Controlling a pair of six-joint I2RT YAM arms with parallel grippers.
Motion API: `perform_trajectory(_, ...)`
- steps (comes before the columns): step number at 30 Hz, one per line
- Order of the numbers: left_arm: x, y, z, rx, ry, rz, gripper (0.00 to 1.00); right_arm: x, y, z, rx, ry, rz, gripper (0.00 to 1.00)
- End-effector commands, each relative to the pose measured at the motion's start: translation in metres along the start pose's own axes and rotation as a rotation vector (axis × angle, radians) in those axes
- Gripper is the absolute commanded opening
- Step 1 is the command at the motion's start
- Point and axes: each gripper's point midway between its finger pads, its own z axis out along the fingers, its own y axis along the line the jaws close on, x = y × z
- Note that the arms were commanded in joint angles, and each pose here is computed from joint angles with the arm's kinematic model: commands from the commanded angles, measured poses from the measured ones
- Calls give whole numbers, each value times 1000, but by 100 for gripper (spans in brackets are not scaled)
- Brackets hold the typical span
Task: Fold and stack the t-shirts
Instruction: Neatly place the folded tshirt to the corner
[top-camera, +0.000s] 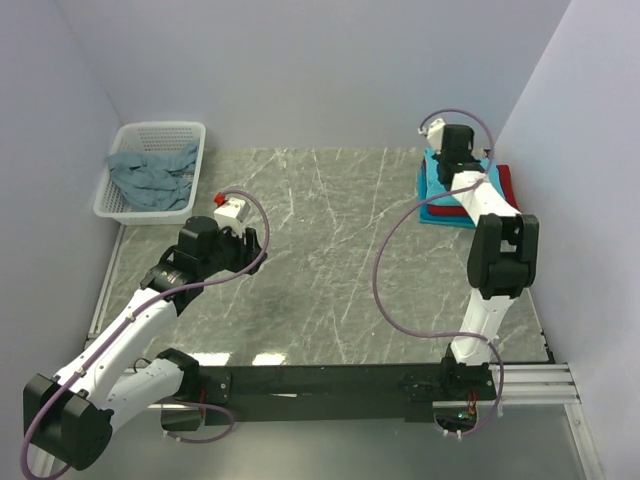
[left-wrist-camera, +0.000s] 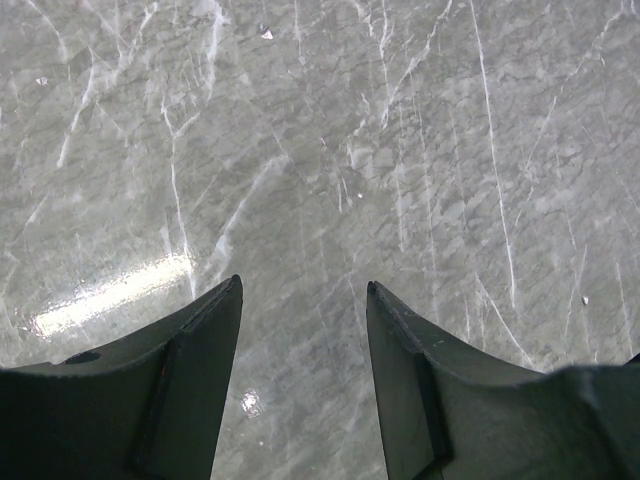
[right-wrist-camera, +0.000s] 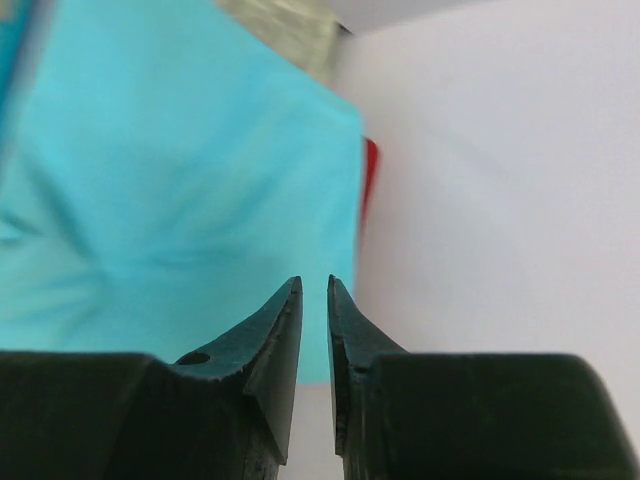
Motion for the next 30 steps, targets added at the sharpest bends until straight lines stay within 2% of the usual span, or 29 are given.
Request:
perform_trajectory(1,-12,-3,-2,15,-38,22,58,30,-25,6,38,47,31,24)
perform_trajectory(5,-13,-3,-3,16,-44,23,59,71,-16,32,35,140,-14,23)
perform_trajectory(8,-11,-2,-2,15,-38,21,58,100,20,46,-53,207,-66,22)
perform_trajectory(12,-9,-1,0,8,-27,23,58,113,51,51,-148,222,-73,20)
perform_trajectory(16,-10,-1,-1,9,-30,22,59,122,57,50,-190,245,-86,19)
perform_trajectory(20,-12,-2,-2,10,-37,25,58,124,32,49,-165,249,-40,20)
perform_trajectory(25,-12,-2,-2,12,-39,27,58,87,-22,23,-77,130,28,24)
perform_trajectory(30,-11,-1,-2,3,-34,24,58,55,-44,9,-23,71,18,25)
